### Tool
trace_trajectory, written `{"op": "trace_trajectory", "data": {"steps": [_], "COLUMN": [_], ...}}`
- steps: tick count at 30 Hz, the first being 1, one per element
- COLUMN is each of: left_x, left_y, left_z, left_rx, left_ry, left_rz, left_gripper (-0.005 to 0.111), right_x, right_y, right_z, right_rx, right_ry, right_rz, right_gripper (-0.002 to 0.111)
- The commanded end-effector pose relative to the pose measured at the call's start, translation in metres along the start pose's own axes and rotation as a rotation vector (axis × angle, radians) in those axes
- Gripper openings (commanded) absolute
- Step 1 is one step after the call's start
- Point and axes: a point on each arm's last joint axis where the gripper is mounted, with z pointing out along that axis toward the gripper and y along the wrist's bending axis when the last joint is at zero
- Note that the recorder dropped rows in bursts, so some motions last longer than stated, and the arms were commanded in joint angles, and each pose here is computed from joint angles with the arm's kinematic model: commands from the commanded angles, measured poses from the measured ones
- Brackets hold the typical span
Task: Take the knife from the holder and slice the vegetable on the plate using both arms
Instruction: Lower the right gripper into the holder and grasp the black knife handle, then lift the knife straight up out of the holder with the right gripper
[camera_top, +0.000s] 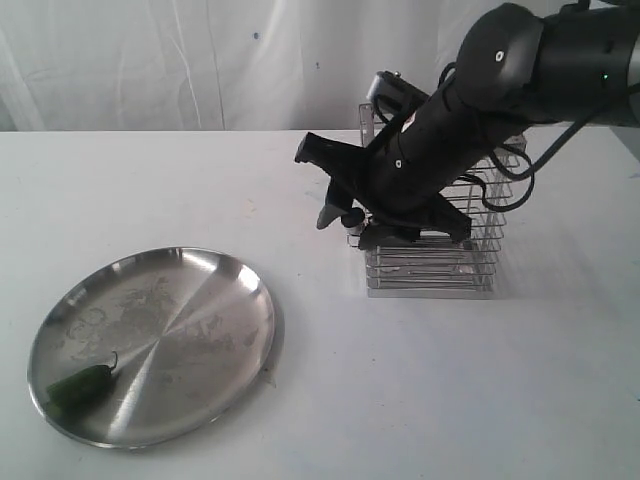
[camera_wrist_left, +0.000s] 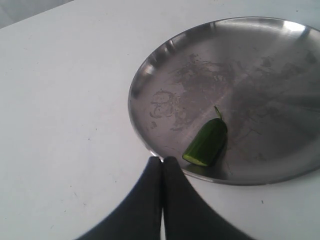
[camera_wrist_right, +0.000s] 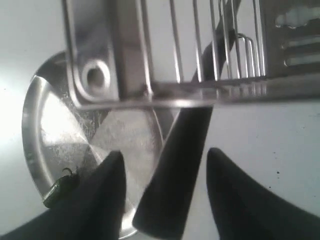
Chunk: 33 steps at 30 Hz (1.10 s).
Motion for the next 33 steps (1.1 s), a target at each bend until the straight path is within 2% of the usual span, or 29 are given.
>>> {"op": "trace_trajectory", "data": {"steps": [1,8,11,19,24,33], "left_x": [0.001,0.001,0.001,0.001,0.001,0.001], "left_y": [-0.001,-0.001,-0.001,-0.001,-0.001,-0.001], "left_z": [0.000,0.000,0.000,0.000,0.000,0.000], "left_rx": [0.006,0.006,0.006,0.006,0.006,0.006], "left_ry": [-0.001,-0.001,-0.001,-0.001,-0.001,-0.001], "left_rz": [-0.009,-0.009,-0.009,-0.009,-0.009,-0.009], "left_gripper": [0.000,0.000,0.000,0.000,0.000,0.000], "right_x": [-0.003,-0.004,-0.003,-0.001,-0.003,-0.015], "right_y": [0.001,0.003,0.001,-0.001,-0.004,0.000], "right_z": [0.000,-0.003,-0.005,-0.011,-0.018,-0.035], "right_rx": [-0.010,0.006,0.027,0.068,0.149,0.243], "right_ry": [-0.036,-0.019,-0.006,0.003,0.022,0.014], "right_rz": [-0.008,-0.058,-0.097,-0.180,-0.256,-0.520], "right_gripper": [0.030,0.006,0.002,0.002,0.002,0.002]}}
